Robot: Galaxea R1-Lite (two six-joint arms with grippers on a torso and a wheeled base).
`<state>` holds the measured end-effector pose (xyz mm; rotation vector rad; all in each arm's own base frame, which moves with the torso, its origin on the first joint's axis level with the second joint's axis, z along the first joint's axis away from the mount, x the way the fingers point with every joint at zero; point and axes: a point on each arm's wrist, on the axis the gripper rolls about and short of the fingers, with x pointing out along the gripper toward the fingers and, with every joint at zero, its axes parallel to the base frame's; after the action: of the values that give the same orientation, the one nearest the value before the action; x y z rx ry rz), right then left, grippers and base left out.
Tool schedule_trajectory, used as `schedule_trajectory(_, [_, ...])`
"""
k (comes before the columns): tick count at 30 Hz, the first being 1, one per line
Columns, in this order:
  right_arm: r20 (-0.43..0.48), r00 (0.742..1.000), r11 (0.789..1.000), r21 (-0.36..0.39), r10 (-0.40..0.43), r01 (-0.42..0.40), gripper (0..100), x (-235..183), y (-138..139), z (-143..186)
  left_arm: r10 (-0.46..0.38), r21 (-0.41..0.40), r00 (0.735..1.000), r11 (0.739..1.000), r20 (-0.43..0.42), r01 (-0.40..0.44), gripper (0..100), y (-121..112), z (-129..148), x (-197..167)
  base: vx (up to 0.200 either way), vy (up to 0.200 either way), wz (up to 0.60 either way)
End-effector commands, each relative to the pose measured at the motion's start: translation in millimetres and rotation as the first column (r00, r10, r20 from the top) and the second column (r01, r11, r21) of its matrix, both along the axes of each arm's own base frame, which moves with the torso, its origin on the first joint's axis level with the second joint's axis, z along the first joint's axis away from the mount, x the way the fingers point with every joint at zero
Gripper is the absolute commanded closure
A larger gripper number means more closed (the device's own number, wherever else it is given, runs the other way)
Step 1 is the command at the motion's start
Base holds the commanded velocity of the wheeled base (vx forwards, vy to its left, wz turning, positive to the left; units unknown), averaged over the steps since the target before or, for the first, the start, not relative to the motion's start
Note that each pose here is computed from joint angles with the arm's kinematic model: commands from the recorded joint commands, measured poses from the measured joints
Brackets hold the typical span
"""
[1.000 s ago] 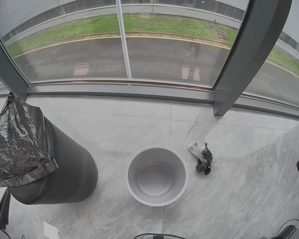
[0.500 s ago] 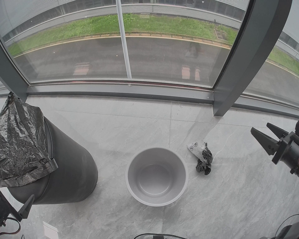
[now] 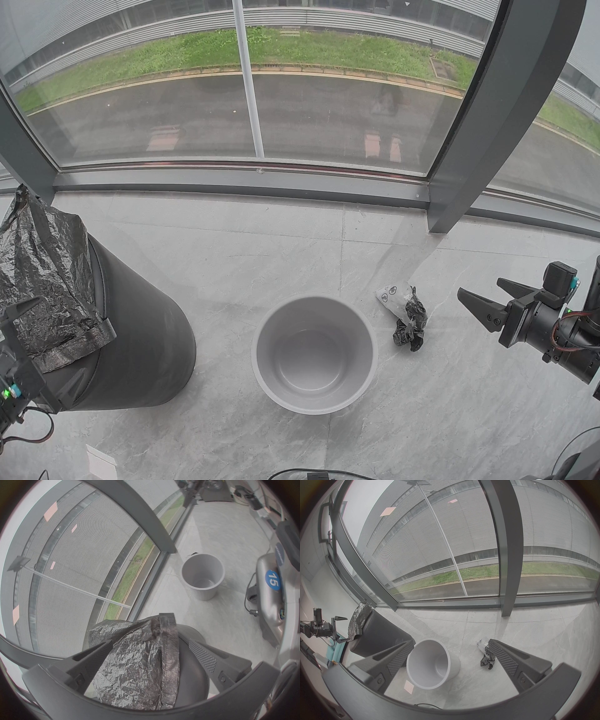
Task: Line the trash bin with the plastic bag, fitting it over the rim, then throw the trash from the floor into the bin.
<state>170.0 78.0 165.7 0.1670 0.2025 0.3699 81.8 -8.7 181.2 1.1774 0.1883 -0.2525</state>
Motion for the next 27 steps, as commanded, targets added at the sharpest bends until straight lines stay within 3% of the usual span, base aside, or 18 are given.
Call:
schedule_trajectory(1, [-0.015, 1.0, 1.0, 0.018, -0.002, 0.002, 0, 1, 1, -2, 0.038, -0.024, 0.997, 0.999, -0.07, -0.04, 0, -2, -7, 24, 0.0, 0.0, 0.0])
schedule_trajectory(14, [-0.026, 1.0, 0.999, 0.04, -0.008, 0.009, 0, 3, 1, -2, 0.058, -0.038, 0.993, 0.997, -0.102, -0.062, 0, -3, -12, 32, 0.0, 0.0, 0.0])
schedule_trajectory(19, [-0.027, 1.0, 0.999, 0.039, -0.009, 0.01, 0, 3, 1, -2, 0.08, -0.111, 0.984, 0.989, -0.157, -0.098, 0, -5, -13, 49, 0.0, 0.0, 0.0])
schedule_trajectory(27, [-0.029, 0.999, 0.999, 0.039, -0.017, 0.018, 0, 4, 0, -2, 0.083, -0.132, 0.992, 0.987, -0.092, -0.095, 0, -7, -9, 66, 0.0, 0.0, 0.0])
